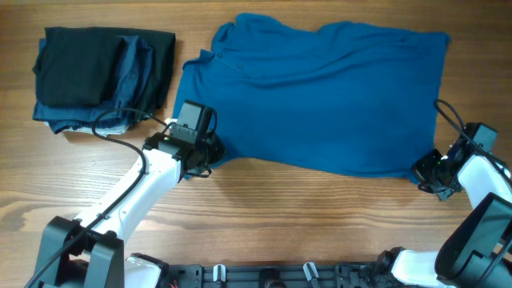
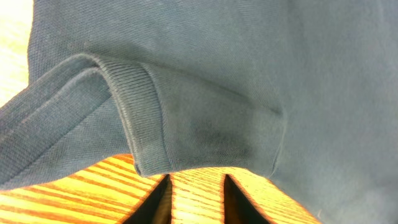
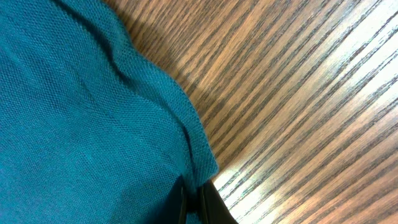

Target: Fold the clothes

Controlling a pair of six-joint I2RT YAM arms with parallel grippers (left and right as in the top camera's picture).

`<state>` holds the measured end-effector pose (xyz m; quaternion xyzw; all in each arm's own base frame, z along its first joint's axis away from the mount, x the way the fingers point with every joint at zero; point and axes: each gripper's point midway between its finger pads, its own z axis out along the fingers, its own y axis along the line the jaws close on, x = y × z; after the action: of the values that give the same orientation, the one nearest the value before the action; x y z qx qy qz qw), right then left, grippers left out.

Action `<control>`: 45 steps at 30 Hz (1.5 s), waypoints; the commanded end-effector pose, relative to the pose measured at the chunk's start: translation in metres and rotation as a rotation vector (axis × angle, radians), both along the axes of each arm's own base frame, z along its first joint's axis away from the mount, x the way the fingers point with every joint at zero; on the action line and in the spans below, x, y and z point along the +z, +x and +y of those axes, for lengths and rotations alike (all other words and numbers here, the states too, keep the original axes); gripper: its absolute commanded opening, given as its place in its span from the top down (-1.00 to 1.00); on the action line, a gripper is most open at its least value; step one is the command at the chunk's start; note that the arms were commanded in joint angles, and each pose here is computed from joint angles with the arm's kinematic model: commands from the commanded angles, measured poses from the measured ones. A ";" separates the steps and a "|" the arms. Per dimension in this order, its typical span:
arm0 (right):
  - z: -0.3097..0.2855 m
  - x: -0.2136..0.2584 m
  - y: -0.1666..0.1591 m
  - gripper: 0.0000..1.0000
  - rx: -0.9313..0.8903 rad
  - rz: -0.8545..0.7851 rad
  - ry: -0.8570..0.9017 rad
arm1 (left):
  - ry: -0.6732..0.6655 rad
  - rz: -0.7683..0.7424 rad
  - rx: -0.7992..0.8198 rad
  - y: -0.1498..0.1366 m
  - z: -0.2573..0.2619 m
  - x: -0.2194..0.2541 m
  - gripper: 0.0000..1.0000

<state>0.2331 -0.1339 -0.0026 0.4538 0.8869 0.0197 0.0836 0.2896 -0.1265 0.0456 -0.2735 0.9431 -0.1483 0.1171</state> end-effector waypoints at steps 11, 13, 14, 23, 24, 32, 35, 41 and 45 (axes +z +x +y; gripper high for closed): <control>0.007 -0.004 0.001 0.91 0.015 0.004 0.033 | 0.046 0.088 -0.001 -0.012 0.007 -0.017 0.00; 0.007 -0.004 0.001 0.91 0.015 0.004 0.032 | 0.055 0.099 -0.015 -0.011 0.007 -0.025 0.07; 0.007 -0.004 0.001 0.91 0.015 0.004 0.032 | 0.063 0.094 -0.044 -0.009 0.006 -0.028 0.10; 0.007 -0.004 0.001 0.91 0.015 0.003 0.033 | 0.130 0.079 -0.089 -0.001 0.015 -0.041 -0.07; 0.007 -0.004 0.001 0.91 0.015 0.003 0.033 | 0.137 0.075 -0.096 -0.001 0.016 -0.041 -0.07; 0.007 -0.004 0.002 0.91 0.015 0.003 0.032 | 0.148 0.062 -0.096 0.003 0.017 -0.041 -0.08; 0.007 -0.004 0.002 0.91 0.015 0.003 0.032 | 0.146 0.043 -0.093 0.007 0.016 -0.040 -0.01; 0.007 -0.004 0.001 0.91 0.015 0.004 0.033 | 0.141 0.030 -0.093 0.010 0.015 -0.039 0.45; 0.007 -0.004 0.001 0.91 0.015 0.004 0.033 | 0.140 0.028 -0.093 0.010 0.015 -0.038 0.63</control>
<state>0.2332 -0.1339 -0.0026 0.4538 0.8869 0.0199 0.0836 0.2947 -0.1150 0.0070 -0.2205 0.9652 -0.0891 0.1089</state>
